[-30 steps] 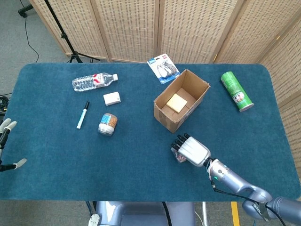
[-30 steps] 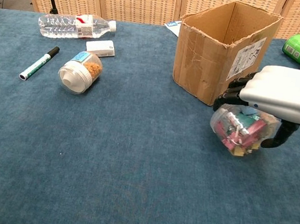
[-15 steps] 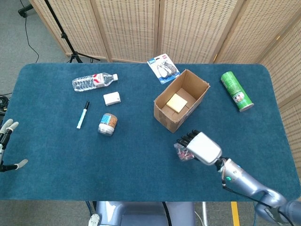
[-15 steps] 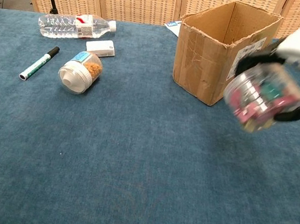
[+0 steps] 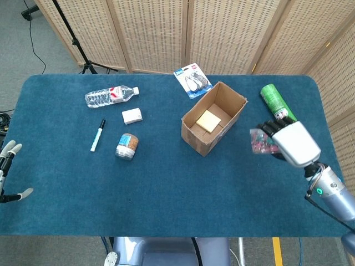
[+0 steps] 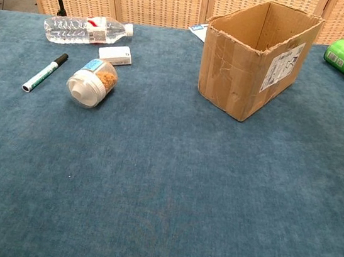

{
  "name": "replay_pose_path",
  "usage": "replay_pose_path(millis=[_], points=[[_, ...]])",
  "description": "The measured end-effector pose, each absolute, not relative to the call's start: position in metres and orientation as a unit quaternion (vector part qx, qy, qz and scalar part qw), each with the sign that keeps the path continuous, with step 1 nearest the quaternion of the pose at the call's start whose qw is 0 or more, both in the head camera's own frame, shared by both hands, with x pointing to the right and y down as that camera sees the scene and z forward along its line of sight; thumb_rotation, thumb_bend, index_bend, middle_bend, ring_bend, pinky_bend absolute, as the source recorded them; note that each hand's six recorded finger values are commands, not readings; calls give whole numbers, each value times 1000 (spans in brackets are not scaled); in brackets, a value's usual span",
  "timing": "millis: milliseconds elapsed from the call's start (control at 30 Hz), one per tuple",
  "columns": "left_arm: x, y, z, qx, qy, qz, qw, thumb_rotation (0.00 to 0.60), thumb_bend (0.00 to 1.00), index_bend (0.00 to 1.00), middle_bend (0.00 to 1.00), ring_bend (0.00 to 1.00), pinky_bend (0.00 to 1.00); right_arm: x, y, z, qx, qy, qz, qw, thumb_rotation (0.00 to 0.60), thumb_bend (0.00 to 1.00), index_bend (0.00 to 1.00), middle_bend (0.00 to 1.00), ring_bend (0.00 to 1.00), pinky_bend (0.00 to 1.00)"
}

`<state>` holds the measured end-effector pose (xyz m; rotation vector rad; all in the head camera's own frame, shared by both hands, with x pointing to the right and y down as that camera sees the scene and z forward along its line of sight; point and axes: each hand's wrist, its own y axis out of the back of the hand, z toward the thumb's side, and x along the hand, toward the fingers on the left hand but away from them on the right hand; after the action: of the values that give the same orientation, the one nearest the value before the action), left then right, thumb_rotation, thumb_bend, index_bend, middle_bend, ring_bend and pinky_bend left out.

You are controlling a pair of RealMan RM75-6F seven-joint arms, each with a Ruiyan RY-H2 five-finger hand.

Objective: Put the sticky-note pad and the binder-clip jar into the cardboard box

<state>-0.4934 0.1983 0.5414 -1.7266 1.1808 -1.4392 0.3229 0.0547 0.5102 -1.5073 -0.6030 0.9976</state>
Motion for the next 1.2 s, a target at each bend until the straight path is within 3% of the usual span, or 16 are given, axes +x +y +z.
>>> replay_pose_path(millis=[167,300,533,800,833,867,967,1000,1100,1200], points=[[-495,197,542,-646,446,-544,296,600,0,0,0,0,0,292,19,494,-644,-281,412,580,600,774,625,682,545,479],[-496,196,544,-645,446,-546,294,600,0,0,0,0,0,266,-2,499,-655,-289,414,562,600,774,626,680,545,479],[-499,194,546,-644,448,-550,287,600,0,0,0,0,0,213,-25,537,-672,-298,419,534,600,763,625,663,545,479],[-506,193,548,-641,453,-556,275,600,0,0,0,0,0,191,-41,575,-646,-303,442,543,600,719,625,645,542,479],[-506,193,549,-641,452,-556,274,600,0,0,0,0,0,191,-43,578,-643,-306,446,543,600,682,621,631,535,478],[-506,193,549,-642,452,-556,273,600,0,0,0,0,0,190,-44,580,-641,-308,448,542,600,566,596,590,510,478],[-505,194,550,-643,450,-556,273,600,0,0,0,0,0,190,-47,585,-637,-314,455,537,600,91,413,379,348,479],[-505,194,550,-643,450,-556,274,600,0,0,0,0,0,190,-47,586,-637,-315,457,535,600,15,327,286,263,472],[-505,194,550,-643,451,-555,274,600,0,0,0,0,0,192,-47,592,-638,-312,468,526,600,0,147,76,61,375],[-505,194,550,-643,450,-557,273,600,0,0,0,0,0,194,-45,599,-642,-303,481,514,600,0,98,7,1,294]])
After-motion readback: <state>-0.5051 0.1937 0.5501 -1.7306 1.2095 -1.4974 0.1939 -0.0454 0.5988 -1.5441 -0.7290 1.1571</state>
